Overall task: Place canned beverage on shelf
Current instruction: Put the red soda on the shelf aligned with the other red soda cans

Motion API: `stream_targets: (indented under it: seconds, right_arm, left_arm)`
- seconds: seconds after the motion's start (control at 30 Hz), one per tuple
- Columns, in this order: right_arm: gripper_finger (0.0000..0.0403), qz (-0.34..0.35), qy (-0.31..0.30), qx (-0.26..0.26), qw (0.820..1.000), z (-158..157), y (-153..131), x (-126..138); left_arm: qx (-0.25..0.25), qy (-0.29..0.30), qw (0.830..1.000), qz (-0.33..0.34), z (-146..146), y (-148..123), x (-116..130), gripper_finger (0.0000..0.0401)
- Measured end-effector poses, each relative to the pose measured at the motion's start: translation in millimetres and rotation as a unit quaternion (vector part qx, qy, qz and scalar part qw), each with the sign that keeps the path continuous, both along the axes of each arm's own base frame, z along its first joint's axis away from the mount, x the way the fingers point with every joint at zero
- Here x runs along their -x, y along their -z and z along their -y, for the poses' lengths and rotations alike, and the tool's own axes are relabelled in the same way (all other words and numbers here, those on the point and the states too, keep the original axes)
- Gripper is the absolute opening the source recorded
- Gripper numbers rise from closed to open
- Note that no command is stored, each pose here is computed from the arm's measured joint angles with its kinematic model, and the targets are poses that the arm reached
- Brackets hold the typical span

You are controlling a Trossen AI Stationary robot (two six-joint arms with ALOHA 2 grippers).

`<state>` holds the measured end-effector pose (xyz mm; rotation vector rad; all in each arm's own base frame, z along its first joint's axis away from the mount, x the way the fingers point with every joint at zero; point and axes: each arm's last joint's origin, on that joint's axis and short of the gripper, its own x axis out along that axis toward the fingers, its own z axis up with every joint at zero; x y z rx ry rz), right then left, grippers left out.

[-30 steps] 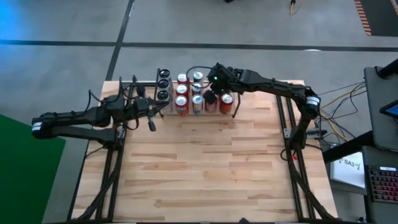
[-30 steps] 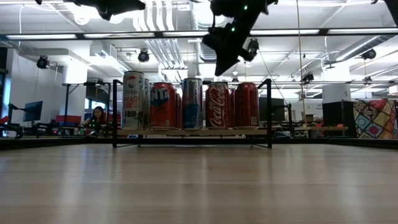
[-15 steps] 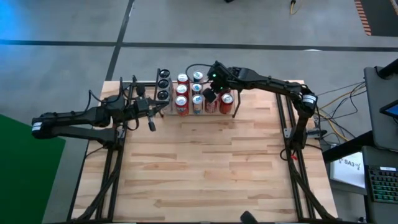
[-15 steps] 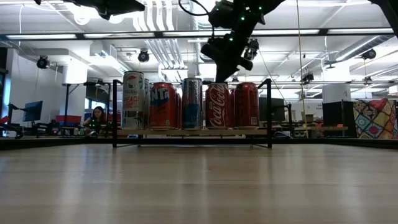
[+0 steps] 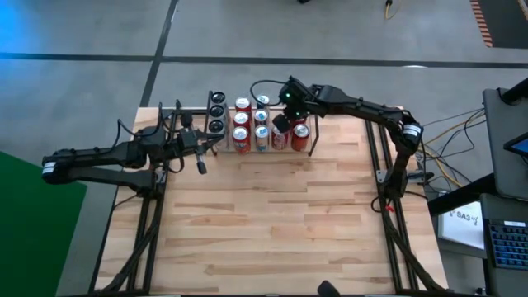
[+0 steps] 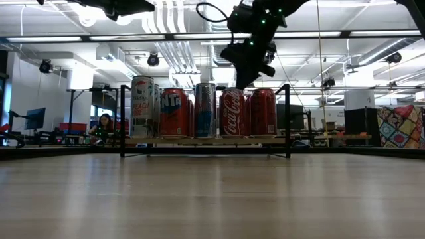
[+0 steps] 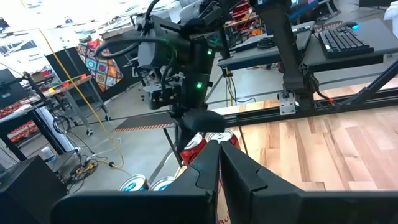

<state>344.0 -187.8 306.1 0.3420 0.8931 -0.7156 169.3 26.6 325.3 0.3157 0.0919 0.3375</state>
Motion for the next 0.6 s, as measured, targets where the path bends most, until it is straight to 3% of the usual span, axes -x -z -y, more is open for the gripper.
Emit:
stream_targets:
  seconds: [0.1, 0.6]
  right_arm:
    - [0.0009, 0.017, -0.026, -0.032, 0.999, -5.8, 0.3, -3.3]
    - [0.0009, 0.023, -0.041, -0.039, 0.998, -20.9, 0.2, -11.0]
  left_arm:
    - [-0.004, 0.000, 1.000, -0.002, 0.0, 0.0, 0.0, 0.0000]
    - [-0.005, 0.000, 1.000, -0.002, 0.0, 0.1, 0.0, 0.0000]
